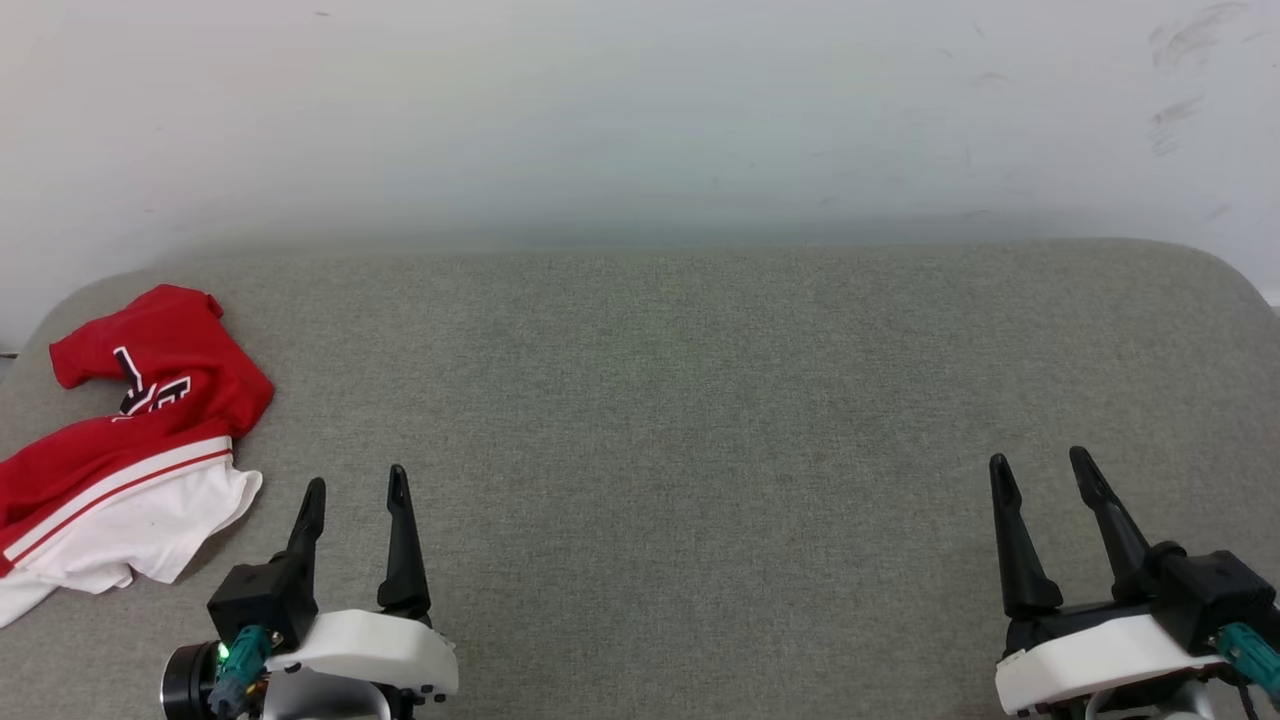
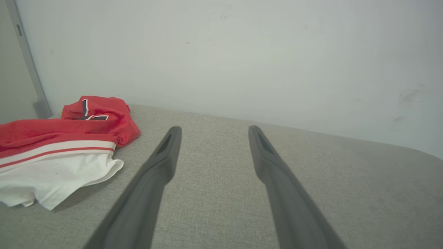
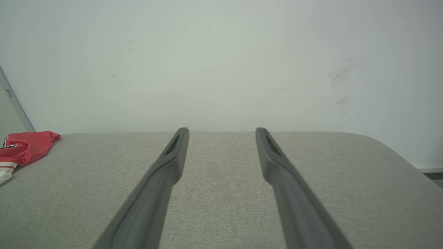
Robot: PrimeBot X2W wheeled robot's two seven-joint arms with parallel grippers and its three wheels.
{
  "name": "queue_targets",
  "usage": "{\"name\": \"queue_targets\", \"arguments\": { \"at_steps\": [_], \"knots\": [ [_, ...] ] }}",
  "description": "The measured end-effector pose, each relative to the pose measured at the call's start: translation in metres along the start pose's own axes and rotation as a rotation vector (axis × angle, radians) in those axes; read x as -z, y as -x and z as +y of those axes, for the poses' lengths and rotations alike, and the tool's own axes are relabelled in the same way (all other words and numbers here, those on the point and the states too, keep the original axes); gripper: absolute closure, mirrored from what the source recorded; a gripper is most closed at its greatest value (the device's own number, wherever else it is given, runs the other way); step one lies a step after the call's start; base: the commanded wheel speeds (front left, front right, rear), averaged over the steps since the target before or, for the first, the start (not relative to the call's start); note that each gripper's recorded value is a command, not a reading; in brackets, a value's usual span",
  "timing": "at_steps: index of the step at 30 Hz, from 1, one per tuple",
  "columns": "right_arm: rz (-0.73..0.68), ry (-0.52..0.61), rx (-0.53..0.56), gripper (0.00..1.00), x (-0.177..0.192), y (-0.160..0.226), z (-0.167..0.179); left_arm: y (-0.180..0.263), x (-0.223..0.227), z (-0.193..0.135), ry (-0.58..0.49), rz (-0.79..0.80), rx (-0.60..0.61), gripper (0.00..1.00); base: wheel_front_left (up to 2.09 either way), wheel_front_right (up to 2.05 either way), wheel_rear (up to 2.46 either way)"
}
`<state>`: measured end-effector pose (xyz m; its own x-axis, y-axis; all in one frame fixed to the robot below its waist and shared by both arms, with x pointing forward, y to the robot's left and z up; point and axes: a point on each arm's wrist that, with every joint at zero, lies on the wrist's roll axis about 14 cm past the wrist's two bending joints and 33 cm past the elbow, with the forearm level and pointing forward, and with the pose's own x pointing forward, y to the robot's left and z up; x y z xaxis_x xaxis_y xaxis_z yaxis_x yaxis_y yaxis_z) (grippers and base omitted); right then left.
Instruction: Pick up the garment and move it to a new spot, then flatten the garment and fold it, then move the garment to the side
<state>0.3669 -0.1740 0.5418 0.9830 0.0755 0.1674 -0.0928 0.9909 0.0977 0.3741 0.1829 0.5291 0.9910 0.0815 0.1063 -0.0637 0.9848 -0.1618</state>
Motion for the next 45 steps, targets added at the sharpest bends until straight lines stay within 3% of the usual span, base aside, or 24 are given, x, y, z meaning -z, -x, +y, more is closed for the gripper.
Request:
{"name": "queue_targets", "arguments": {
  "at_steps": [8,26,45],
  "knots": [
    [-0.014,0.054,-0.015,0.0,-0.0021,0.0014,0.003,0.0028,-0.0005,-0.0039,-0.059,-0.018,0.025,0.0,0.0,0.0,0.0],
    [-0.039,0.057,-0.017,0.0,-0.0048,0.0035,0.0034,0.0032,-0.0054,-0.0079,-0.162,-0.06,0.049,0.0,0.0,0.0,0.0],
    [-0.027,-0.001,0.003,0.0,0.0008,0.0049,-0.0006,0.0045,0.0007,-0.0018,-0.13,-0.038,0.041,0.0,0.0,0.0,0.0]
  ]
}}
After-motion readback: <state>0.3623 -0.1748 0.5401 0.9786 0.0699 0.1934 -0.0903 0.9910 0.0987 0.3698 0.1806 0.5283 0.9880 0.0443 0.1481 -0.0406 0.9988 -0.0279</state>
